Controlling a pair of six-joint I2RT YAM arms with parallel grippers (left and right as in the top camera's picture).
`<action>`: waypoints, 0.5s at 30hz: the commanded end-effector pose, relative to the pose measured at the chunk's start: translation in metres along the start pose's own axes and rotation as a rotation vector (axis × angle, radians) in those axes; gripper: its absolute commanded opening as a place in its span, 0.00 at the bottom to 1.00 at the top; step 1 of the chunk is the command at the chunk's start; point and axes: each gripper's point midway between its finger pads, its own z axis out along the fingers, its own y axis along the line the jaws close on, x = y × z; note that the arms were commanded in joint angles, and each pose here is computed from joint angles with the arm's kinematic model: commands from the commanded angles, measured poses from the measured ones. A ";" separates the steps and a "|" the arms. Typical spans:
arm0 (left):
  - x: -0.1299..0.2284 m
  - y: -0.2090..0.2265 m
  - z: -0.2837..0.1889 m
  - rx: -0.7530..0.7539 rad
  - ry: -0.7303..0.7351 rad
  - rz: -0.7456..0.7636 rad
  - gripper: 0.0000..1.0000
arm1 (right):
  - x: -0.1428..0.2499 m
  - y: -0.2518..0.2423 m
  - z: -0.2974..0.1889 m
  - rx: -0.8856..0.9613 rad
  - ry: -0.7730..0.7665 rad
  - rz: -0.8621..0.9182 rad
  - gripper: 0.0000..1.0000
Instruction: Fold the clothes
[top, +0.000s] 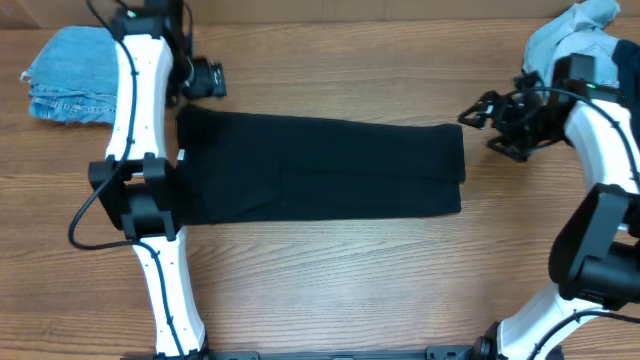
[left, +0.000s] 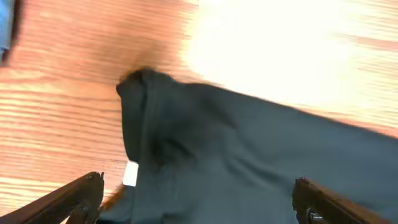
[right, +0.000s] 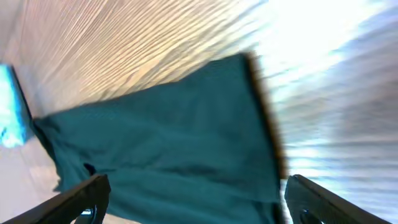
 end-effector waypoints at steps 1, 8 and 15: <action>0.000 -0.020 -0.035 0.131 -0.025 -0.011 1.00 | 0.001 -0.013 -0.011 0.067 -0.011 0.038 0.95; 0.009 -0.022 -0.066 0.147 -0.038 0.034 1.00 | 0.028 -0.040 0.013 0.098 0.072 0.070 0.98; 0.009 -0.025 -0.151 0.182 -0.232 0.003 1.00 | 0.039 -0.047 0.024 0.092 0.095 0.061 0.99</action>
